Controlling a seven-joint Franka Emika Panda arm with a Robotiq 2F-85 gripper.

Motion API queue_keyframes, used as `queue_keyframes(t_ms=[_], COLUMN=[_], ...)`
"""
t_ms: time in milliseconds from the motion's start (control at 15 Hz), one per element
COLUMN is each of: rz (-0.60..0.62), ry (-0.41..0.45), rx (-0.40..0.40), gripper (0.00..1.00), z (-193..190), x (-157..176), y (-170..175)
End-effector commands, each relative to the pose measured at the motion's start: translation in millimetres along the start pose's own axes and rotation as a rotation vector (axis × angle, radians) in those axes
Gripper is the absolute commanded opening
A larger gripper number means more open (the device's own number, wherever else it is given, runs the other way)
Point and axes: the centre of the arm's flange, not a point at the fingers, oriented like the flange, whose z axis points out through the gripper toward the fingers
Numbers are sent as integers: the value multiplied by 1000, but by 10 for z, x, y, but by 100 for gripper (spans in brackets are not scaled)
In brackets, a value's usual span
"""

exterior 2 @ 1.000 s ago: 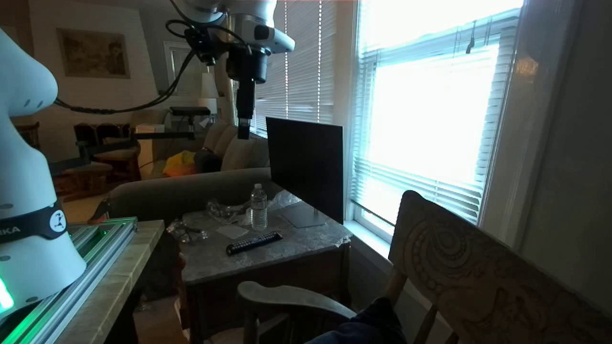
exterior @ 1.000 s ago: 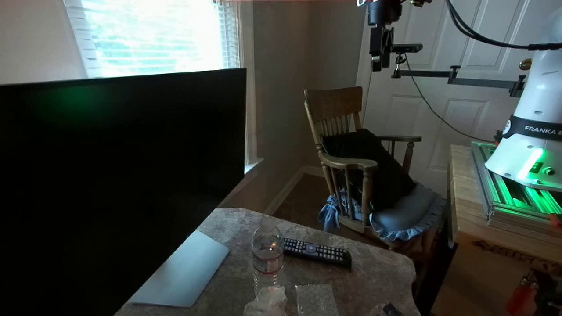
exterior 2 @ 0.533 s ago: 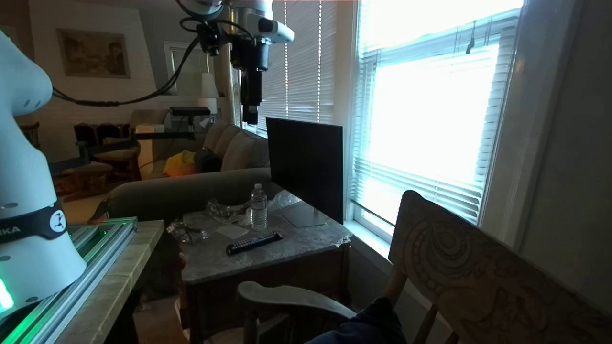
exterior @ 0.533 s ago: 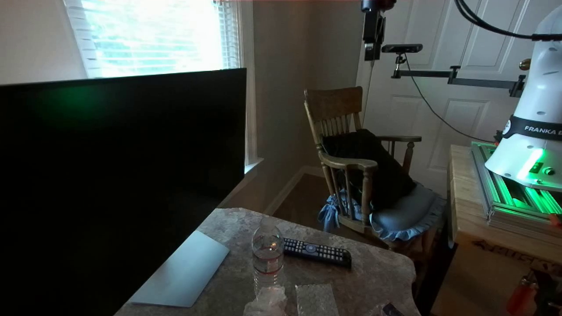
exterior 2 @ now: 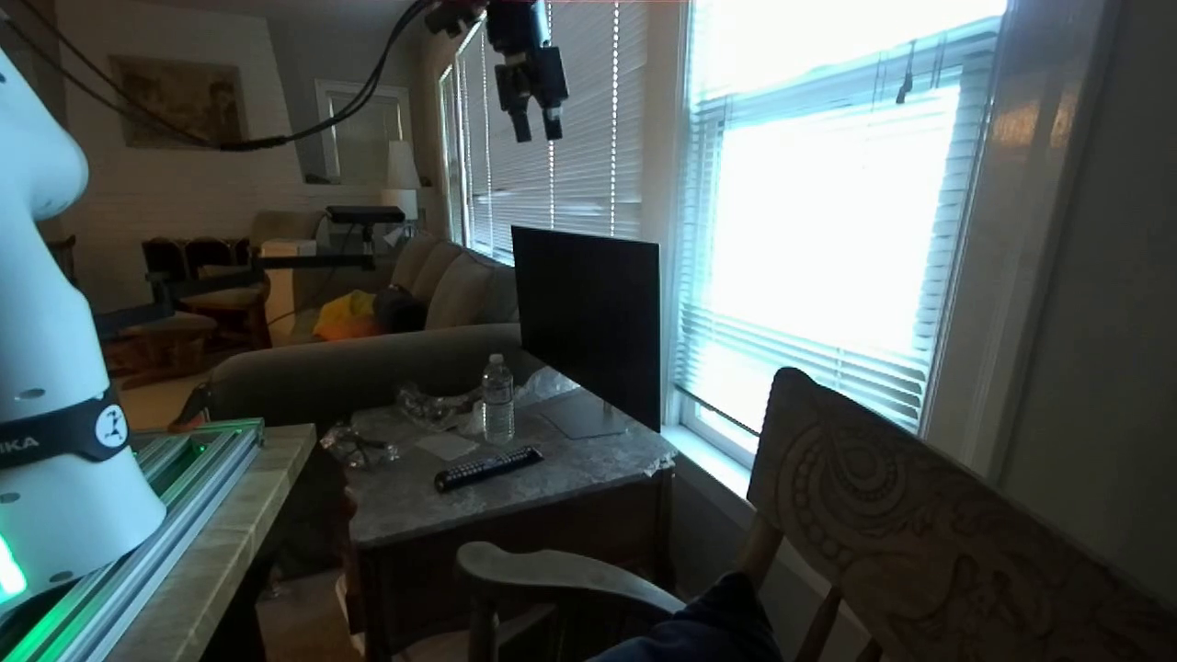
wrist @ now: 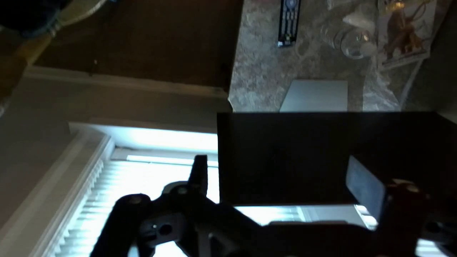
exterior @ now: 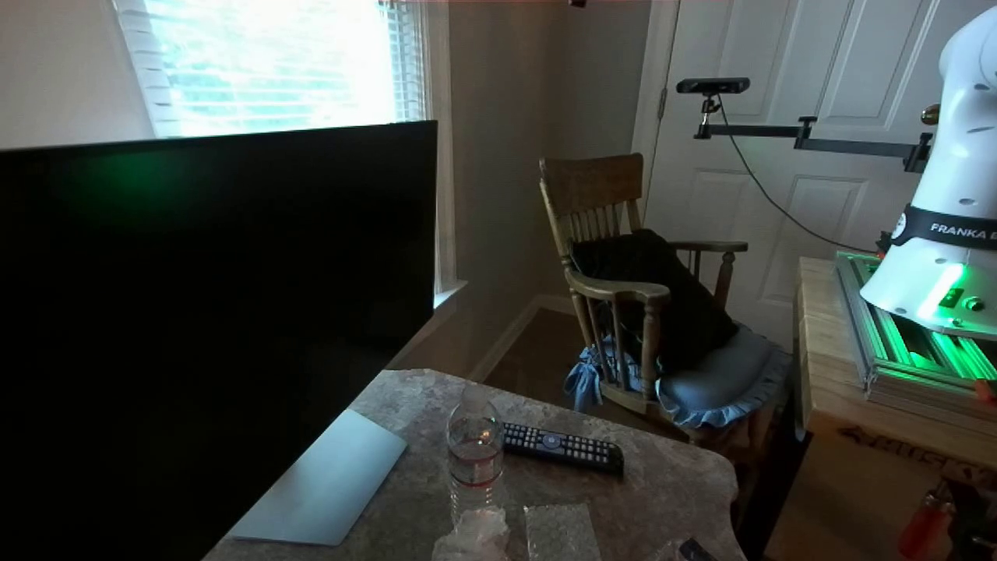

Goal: Move the television forwards.

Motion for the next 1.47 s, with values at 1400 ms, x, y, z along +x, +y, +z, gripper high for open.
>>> queue_keyframes(t_ms=[1400], rz=[-43], ry=[318], rx=[-23], gripper=[100], z=[645], x=[1434], y=[-366])
